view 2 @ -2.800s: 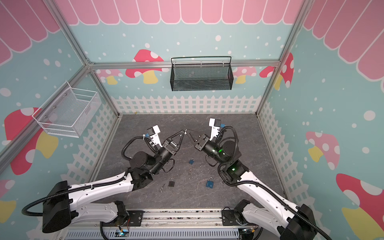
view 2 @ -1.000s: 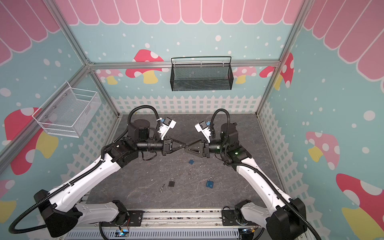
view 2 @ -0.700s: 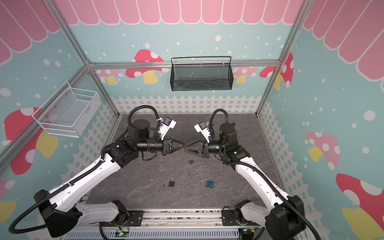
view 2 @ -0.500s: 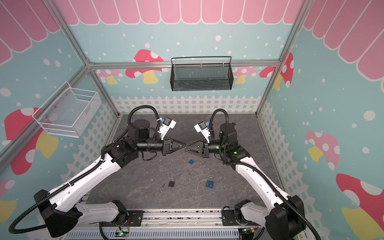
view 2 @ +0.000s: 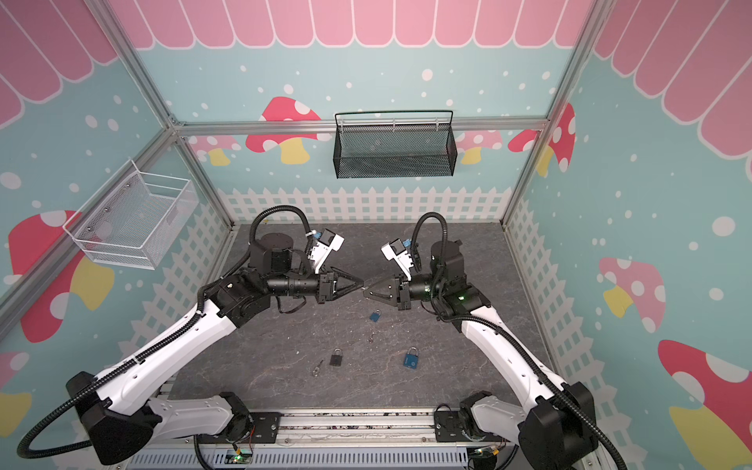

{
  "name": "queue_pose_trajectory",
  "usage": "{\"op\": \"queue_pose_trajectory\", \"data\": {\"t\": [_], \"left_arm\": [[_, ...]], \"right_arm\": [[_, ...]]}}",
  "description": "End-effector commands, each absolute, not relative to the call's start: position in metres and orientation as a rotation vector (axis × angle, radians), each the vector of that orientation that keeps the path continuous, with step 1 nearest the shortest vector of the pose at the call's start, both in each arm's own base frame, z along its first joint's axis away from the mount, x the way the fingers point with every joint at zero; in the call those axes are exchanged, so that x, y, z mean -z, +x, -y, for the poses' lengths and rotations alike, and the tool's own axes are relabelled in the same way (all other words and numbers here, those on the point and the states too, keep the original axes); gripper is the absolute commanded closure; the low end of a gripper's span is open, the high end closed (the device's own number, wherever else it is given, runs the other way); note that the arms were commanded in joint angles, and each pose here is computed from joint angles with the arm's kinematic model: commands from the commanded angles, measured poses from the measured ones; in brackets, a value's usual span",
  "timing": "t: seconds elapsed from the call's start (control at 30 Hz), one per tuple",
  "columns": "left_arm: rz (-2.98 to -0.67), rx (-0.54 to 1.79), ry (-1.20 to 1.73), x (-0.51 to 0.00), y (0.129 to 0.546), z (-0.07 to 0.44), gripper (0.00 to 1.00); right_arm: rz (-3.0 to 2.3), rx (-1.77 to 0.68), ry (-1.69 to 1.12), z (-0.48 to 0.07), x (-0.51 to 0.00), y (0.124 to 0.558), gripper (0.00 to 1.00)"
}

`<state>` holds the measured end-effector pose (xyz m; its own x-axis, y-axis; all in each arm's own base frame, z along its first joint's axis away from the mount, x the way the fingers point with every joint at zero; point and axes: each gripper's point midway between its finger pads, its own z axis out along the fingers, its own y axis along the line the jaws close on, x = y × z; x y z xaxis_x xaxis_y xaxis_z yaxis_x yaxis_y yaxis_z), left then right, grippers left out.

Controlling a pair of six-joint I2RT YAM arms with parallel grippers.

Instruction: Unlock with the key

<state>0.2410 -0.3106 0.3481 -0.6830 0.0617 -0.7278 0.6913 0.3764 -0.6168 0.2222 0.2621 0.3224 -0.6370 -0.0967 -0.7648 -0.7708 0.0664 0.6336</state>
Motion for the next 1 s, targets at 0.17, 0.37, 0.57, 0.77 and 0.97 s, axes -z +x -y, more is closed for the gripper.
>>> {"op": "queue_pose_trajectory", "data": {"t": [0.17,0.37,0.57,0.77,0.97], "left_arm": [[-2.131,1.036,0.087,-0.310,0.279,0.259,0.54],[-2.292,0.849,-0.014,-0.255,0.248,0.278,0.50],[-2.472,0.705,-0.013,-0.199,0.206,0.324,0.47],[-2.583,0.539,0.133,-0.162,0.177,0.376,0.39],[-2.680,0.408,0.265,-0.128,0.160,0.415,0.31]], "right_arm": [[-2.023,-1.332,-0.599,-0.218,-0.290,0.262,1.00],[-2.216,-1.125,-0.318,-0.182,-0.233,0.294,1.00],[-2.312,-1.050,-0.157,-0.158,-0.193,0.304,1.00],[-2.372,-1.055,-0.014,-0.134,-0.155,0.308,1.00],[-2.346,-1.032,0.005,-0.128,-0.149,0.304,1.00]]}}
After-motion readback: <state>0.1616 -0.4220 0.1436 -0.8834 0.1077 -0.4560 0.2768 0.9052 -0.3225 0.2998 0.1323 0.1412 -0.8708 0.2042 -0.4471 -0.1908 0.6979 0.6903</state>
